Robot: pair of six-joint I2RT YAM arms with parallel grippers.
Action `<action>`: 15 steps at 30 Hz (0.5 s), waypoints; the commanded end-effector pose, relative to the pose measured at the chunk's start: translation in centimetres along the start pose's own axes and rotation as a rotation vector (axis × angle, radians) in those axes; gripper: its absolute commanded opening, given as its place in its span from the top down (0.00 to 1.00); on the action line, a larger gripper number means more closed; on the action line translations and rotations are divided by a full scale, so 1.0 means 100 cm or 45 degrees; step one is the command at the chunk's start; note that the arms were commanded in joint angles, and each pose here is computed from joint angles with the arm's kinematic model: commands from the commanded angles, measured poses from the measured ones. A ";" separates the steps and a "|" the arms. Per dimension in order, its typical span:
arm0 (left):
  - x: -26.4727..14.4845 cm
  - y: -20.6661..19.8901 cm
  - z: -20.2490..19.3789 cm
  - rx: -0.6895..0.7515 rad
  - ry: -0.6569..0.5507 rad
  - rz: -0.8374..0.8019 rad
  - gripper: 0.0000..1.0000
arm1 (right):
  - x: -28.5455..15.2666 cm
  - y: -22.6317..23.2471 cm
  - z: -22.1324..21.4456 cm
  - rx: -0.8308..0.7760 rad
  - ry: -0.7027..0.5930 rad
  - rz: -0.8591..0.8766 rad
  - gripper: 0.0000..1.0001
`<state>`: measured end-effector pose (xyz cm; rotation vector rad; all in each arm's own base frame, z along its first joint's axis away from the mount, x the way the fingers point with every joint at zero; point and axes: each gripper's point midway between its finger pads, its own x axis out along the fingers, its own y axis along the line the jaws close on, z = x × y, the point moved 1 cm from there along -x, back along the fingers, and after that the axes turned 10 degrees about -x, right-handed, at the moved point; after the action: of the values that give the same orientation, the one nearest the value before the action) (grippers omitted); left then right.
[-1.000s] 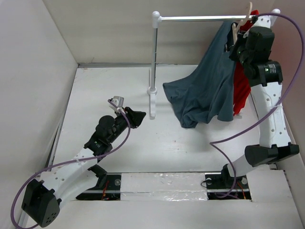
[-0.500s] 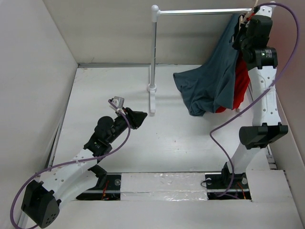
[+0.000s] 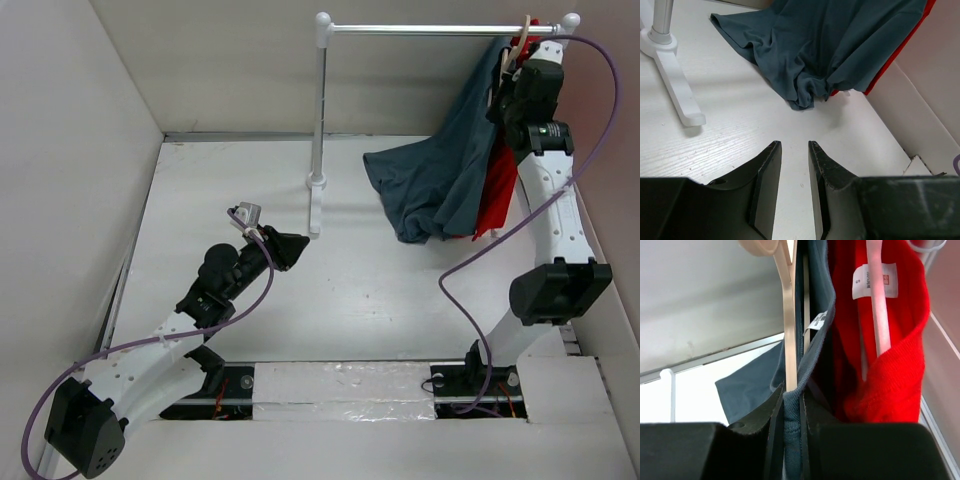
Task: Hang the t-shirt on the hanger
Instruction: Place the hanger at the clothesline.
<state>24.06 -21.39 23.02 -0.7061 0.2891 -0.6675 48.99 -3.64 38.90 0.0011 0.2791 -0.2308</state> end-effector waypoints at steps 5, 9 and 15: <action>-0.001 -0.008 0.008 0.009 -0.049 -0.049 0.75 | -0.033 -0.003 0.023 0.098 -0.187 0.037 0.81; -0.003 -0.007 0.010 0.004 -0.065 -0.037 0.74 | -0.062 -0.001 0.033 0.158 -0.254 0.071 0.41; -0.008 -0.007 0.016 0.001 -0.109 -0.025 0.70 | -0.140 0.023 0.040 0.194 -0.421 0.188 0.00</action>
<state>24.00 -20.81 23.71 -0.7167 0.2572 -0.6495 40.51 -0.16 42.32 0.0911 0.1058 -0.1518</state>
